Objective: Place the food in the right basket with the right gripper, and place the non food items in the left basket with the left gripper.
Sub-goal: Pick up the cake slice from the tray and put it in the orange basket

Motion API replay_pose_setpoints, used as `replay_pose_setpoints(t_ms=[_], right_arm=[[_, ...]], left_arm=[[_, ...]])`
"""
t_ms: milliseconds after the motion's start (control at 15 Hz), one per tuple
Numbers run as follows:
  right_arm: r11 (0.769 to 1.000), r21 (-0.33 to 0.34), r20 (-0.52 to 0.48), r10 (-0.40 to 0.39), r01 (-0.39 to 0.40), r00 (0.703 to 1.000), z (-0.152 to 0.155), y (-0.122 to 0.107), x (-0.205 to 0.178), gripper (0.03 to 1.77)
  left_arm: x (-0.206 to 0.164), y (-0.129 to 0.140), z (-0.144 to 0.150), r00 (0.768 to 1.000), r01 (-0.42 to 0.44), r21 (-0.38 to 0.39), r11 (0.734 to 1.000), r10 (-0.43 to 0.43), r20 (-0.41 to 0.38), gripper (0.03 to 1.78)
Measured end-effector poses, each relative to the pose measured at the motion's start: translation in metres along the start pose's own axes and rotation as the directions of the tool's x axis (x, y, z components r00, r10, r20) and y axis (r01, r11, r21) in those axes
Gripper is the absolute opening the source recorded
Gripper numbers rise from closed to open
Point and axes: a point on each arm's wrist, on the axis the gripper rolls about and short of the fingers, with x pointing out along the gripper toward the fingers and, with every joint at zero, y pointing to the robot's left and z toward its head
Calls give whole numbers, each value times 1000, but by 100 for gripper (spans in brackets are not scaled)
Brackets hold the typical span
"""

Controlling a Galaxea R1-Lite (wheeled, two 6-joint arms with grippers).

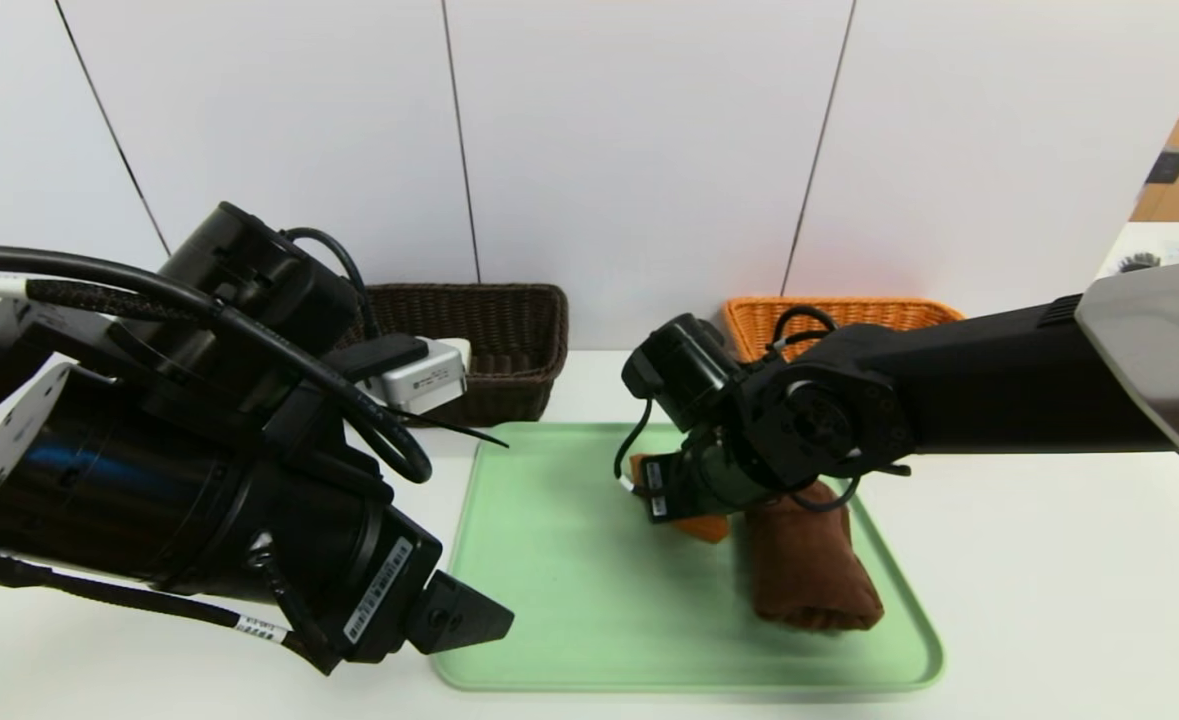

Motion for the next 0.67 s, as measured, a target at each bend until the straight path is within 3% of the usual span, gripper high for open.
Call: replay_pose_setpoints(t_ms=[267, 667], right_arm=[[1000, 3, 10, 1, -1, 1000, 2, -1, -3, 88], [997, 52, 134, 45, -52, 990, 25, -11, -44, 86]], left_arm=[[0, 0, 0, 1000, 1, 2, 1000, -1, 1, 169], [-3, 0, 0, 1000, 3, 2, 1000, -3, 10, 169]])
